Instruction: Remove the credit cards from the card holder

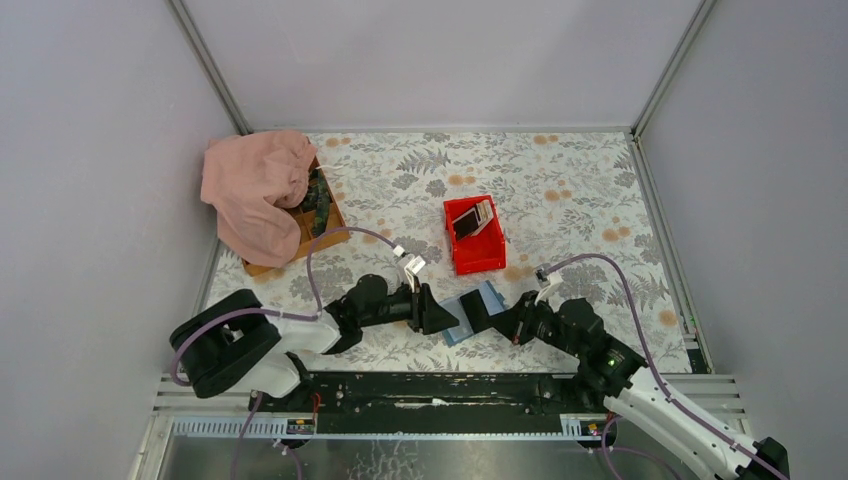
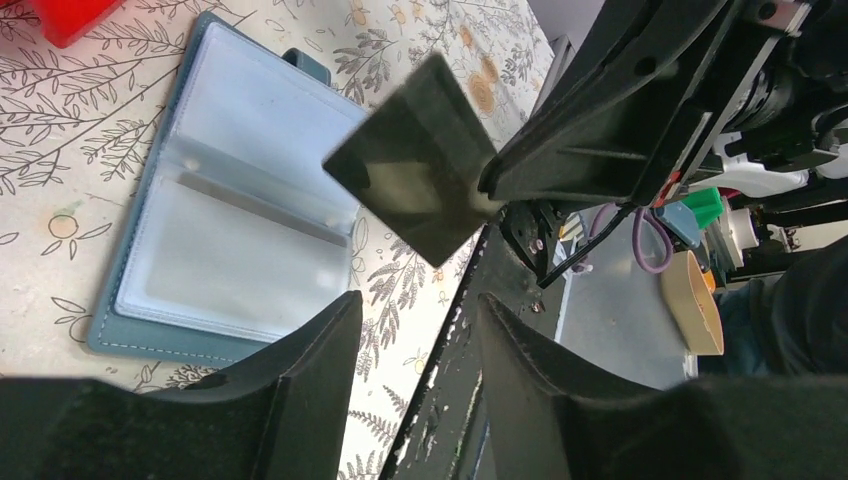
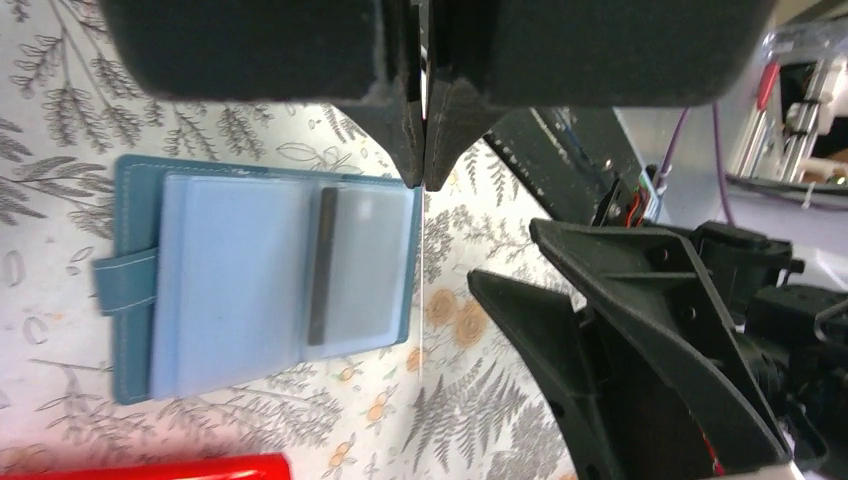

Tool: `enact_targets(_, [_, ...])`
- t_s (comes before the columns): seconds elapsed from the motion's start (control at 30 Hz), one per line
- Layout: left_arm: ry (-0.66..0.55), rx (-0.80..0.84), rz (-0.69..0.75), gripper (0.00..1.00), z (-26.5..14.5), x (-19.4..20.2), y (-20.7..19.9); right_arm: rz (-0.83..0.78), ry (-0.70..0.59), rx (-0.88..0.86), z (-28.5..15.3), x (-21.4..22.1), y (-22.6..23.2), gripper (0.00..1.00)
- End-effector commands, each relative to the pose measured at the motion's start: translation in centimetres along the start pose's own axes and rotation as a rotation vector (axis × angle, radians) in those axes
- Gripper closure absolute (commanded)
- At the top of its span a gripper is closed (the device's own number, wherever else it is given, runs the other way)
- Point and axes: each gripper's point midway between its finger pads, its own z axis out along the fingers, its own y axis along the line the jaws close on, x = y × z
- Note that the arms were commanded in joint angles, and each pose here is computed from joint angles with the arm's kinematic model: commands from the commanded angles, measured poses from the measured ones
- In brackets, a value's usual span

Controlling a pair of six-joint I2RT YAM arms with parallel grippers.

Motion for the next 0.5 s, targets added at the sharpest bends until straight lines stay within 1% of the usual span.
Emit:
enact_targets(0.0, [0.023,-0.007,0.101,0.45,-0.3,-0.6,-0.4,-0.03,0.043,-0.164,-0.8,-0.4,3.8,1.0])
enact_targets(0.07, [0.014,-0.002,0.118,0.4,-0.5,-1.0,-0.8,-0.036,0.066,-0.215,-1.1,0.0,4.6,1.0])
enact_targets(0.17, [0.006,-0.007,0.136,0.38,-0.7,-1.4,-1.0,-0.045,0.077,-0.282,-1.5,0.1,5.8,1.0])
enact_targets(0.3, [0.003,-0.018,0.149,0.36,-1.0,-1.5,-1.0,-0.056,0.075,-0.344,-2.2,-0.1,7.0,1.0])
enact_targets(0.47, [0.001,0.026,0.164,0.36,-1.0,-1.6,-1.9,-0.044,0.114,-0.398,-2.3,0.7,7.6,1.0])
